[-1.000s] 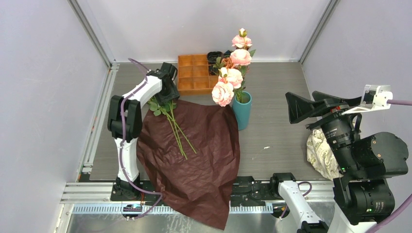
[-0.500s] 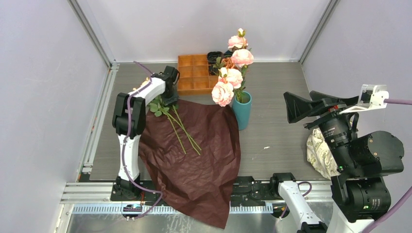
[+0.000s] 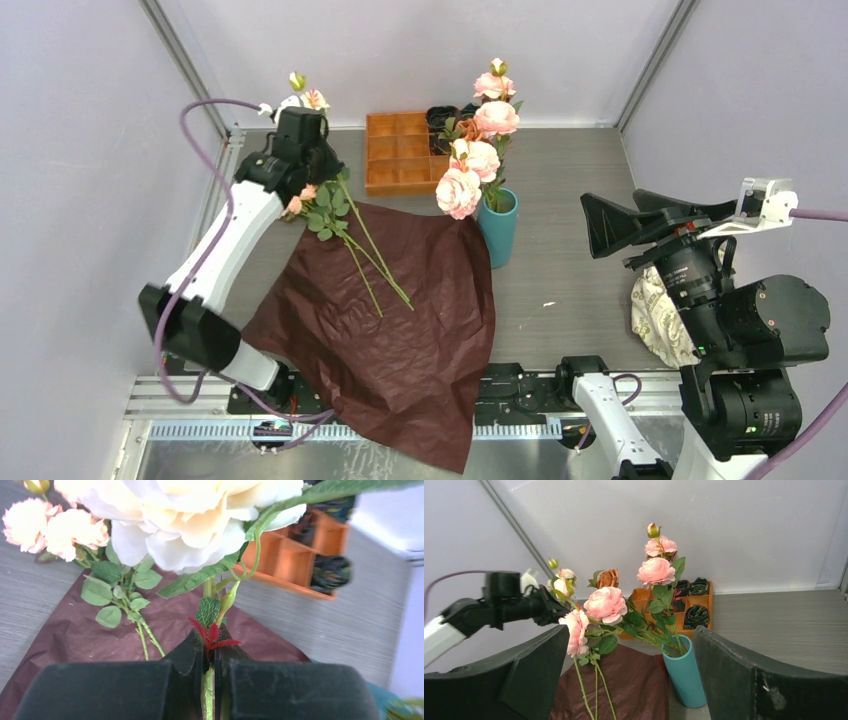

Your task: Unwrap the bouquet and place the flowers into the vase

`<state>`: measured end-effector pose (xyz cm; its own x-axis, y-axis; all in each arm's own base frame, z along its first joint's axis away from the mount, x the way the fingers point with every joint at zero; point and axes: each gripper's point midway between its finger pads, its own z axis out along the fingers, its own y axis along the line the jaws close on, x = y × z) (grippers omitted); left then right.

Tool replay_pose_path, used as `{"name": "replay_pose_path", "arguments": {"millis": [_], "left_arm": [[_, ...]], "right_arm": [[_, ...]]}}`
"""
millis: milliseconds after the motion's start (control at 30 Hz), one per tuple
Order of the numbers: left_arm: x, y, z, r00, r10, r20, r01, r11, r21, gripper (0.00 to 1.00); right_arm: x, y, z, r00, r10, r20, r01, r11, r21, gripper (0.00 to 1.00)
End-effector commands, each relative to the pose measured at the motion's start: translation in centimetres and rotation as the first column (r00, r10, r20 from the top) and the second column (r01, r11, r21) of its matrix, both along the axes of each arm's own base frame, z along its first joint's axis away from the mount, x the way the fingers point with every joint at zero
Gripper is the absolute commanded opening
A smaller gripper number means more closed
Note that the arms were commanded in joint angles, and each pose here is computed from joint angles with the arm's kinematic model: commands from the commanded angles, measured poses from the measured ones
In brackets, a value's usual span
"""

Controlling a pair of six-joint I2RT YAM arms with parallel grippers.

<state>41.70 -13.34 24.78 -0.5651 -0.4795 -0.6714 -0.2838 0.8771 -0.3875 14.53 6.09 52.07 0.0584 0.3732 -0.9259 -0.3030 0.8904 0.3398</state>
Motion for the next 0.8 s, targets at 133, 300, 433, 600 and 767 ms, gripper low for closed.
{"name": "replay_pose_path", "arguments": {"millis": [133,300,433,600,767], "left_arm": [[-7.1,-3.1,13.2,0.906,-0.141,0.399,0.138,0.990,0.036,0.01],[-15.6,-7.8,23.1,0.743,-0.317,0.590,0.352,0.934,0.059,0.02],[-20.8,-12.4,27.6,0.600,-0.431,0.674,0.541,0.839,0.055,0.02],[-24.4,-20.0,32.0,0.412,-0.542,0.733,0.649,0.739,0.182,0.02],[-24.1,-26.8,33.9,0.322,-0.596,0.736,0.635,0.712,0.300,0.02]], "right_arm": [[-1.2,0.4,2.0,0.996,0.024,0.084,-0.025,1.000,0.012,0.99],[-1.6,0.4,2.2,0.995,0.023,0.092,-0.025,1.000,0.015,0.99],[-1.6,0.5,2.4,0.995,0.031,0.097,-0.033,0.999,0.018,0.99],[-1.9,0.3,2.5,0.994,0.017,0.104,-0.018,1.000,0.009,0.99],[-2.6,-0.2,2.3,0.993,-0.008,0.114,0.009,1.000,-0.001,1.00]]}}
